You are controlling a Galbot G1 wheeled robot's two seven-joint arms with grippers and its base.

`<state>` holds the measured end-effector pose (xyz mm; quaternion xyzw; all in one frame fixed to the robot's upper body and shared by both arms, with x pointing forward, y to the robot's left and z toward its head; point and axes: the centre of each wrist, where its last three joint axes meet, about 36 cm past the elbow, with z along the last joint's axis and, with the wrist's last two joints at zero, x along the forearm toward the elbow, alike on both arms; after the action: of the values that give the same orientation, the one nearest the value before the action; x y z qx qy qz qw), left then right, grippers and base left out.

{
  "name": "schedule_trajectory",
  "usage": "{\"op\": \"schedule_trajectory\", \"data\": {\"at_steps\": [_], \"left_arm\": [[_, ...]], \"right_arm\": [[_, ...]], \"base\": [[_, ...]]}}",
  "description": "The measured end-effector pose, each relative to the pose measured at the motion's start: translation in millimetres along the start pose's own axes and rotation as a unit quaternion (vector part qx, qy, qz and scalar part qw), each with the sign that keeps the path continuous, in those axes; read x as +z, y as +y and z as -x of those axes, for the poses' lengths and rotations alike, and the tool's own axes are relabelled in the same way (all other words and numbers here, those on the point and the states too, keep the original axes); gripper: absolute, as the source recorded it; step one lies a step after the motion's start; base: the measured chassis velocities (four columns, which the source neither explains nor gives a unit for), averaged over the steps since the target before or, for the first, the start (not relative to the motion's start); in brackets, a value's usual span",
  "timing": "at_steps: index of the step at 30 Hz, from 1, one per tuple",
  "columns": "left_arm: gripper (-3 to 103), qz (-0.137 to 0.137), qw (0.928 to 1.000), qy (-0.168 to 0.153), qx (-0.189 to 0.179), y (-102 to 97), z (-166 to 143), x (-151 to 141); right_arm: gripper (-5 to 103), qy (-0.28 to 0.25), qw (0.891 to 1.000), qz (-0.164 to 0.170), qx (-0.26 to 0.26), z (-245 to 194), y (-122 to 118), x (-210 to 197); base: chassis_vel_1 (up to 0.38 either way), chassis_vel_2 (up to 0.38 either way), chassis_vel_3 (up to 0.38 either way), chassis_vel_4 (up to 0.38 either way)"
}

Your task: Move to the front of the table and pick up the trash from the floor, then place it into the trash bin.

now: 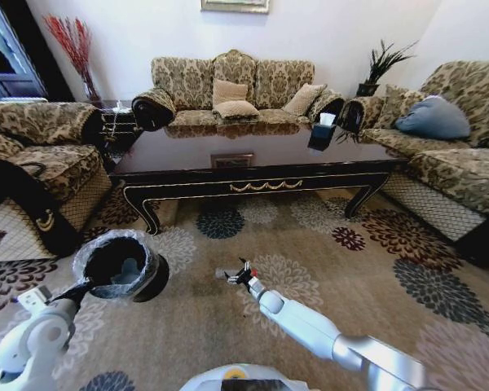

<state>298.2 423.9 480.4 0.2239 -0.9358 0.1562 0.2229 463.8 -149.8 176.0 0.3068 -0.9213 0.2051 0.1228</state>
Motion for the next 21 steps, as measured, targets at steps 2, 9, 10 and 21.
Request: {"op": "schedule_trajectory", "data": {"at_steps": [2,9,10,21], "left_arm": [[2,0.001,1.0000,0.000,0.001,-1.0,-1,0],[2,0.001,1.0000,0.002,-0.001,-1.3,-3,1],[2,0.001,1.0000,0.003,-0.001,-1.4,-3,2],[2,-0.001,1.0000,0.002,-0.004,-3.1,-8,3]], "right_arm": [[100,0.007,1.000,-0.011,-0.001,1,1,6],[100,0.035,0.999,-0.035,0.005,8,4,25],[100,0.037,0.999,-0.036,0.007,9,4,26],[100,0.054,0.997,-0.049,0.006,25,0,32]], "base": [[0.000,0.000,0.000,0.000],[0.000,0.000,0.000,0.000],[0.000,0.000,0.000,0.000],[0.000,0.000,0.000,0.000]]}}
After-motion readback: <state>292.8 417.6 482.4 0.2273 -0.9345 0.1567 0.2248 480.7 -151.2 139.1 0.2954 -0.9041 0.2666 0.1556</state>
